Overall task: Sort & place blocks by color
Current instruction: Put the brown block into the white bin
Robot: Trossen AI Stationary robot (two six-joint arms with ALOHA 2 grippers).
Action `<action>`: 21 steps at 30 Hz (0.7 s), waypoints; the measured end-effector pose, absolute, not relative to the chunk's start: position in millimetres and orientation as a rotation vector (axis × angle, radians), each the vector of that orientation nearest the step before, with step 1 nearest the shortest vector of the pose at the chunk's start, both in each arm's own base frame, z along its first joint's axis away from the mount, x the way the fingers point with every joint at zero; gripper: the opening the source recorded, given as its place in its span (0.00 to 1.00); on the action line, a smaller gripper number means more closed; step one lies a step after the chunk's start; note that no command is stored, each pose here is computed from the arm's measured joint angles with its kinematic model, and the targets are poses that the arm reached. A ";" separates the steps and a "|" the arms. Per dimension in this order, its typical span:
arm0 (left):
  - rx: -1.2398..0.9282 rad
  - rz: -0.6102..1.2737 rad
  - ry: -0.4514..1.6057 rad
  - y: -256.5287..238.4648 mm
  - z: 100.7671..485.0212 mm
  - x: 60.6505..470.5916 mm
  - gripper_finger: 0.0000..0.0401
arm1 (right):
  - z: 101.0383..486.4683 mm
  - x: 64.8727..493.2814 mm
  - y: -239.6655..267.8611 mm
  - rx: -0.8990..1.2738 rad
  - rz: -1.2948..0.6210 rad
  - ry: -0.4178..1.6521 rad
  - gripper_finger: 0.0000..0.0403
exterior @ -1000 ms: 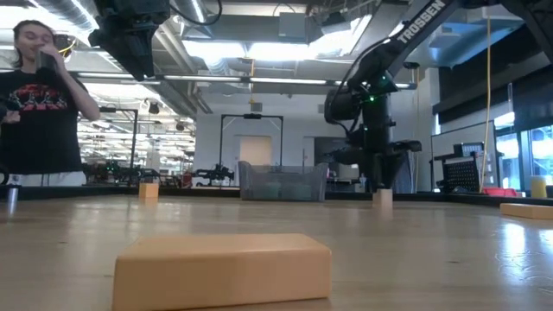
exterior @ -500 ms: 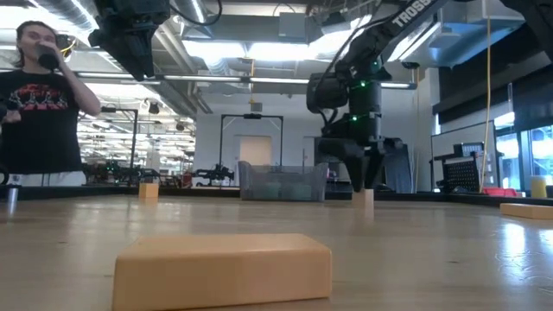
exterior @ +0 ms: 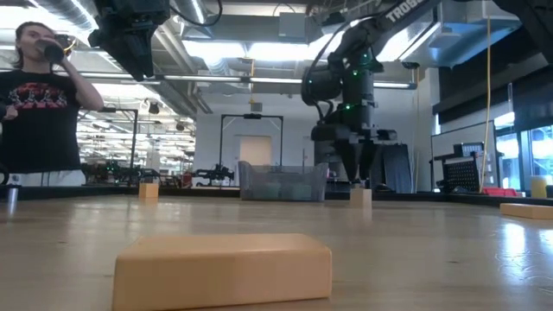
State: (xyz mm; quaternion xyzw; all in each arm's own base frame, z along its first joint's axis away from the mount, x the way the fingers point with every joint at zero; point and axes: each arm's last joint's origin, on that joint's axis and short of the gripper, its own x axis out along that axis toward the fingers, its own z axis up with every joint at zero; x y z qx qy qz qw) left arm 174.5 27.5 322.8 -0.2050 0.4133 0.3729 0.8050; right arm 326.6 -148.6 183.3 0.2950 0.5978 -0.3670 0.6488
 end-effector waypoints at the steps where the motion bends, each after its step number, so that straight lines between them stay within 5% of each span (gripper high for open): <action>1: -0.439 0.798 0.885 27.5 322.8 174.5 0.39 | 183.2 326.2 -149.8 0.670 -0.825 1.359 0.39; 21: -0.403 0.771 0.904 27.3 322.7 174.6 0.39 | 178.1 315.8 -166.1 0.678 -0.814 1.361 0.55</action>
